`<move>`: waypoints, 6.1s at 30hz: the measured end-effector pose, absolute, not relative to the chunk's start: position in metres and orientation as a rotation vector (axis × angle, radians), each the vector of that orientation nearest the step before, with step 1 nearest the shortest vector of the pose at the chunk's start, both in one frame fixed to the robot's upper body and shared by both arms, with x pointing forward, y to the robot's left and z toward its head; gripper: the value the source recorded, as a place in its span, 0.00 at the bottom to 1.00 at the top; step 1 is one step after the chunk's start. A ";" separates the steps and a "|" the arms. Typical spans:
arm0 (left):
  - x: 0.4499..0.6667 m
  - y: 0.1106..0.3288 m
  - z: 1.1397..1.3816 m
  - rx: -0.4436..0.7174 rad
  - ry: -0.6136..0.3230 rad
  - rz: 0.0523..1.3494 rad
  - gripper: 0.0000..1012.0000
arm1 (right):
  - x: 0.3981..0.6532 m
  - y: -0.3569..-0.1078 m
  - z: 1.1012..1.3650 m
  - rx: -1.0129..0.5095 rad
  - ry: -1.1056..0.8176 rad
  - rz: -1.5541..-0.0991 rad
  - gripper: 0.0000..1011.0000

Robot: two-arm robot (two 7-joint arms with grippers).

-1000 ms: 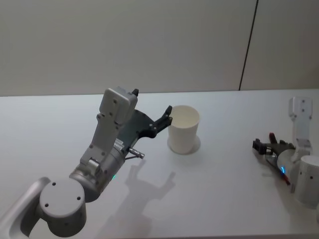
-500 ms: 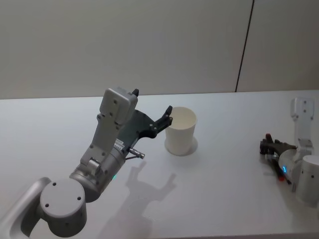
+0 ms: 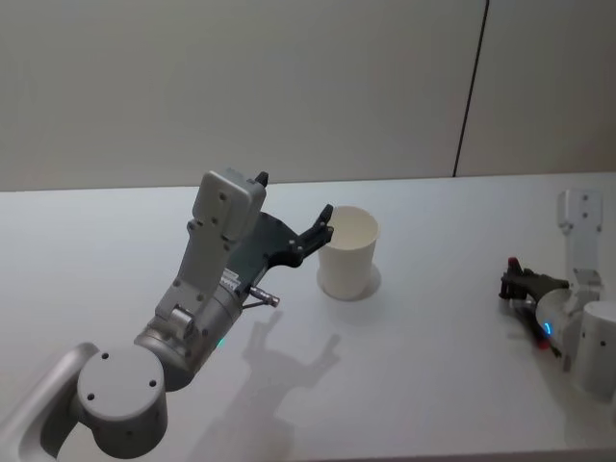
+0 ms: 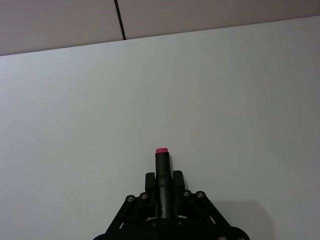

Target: Place the pen into the pen holder.

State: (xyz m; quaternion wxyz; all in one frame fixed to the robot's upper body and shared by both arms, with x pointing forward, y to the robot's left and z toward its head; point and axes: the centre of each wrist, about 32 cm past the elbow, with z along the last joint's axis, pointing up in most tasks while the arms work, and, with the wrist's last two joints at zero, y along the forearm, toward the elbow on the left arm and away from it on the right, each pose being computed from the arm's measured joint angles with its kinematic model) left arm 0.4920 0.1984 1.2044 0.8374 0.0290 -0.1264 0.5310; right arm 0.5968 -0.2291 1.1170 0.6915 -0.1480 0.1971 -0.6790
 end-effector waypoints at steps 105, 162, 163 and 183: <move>0.492 0.198 1.204 0.061 -0.268 1.124 0.99 | 0.652 -0.129 1.151 0.229 -0.314 -0.852 0.18; 0.492 0.198 1.204 0.061 -0.268 1.124 0.99 | 0.649 -0.119 1.148 0.160 -0.315 -0.897 0.18; 0.492 0.198 1.204 0.061 -0.268 1.124 0.99 | 0.649 -0.118 1.148 0.159 -0.314 -0.898 0.18; 0.492 0.198 1.204 0.061 -0.268 1.124 0.99 | 0.650 -0.117 1.151 0.196 -0.335 -0.899 0.18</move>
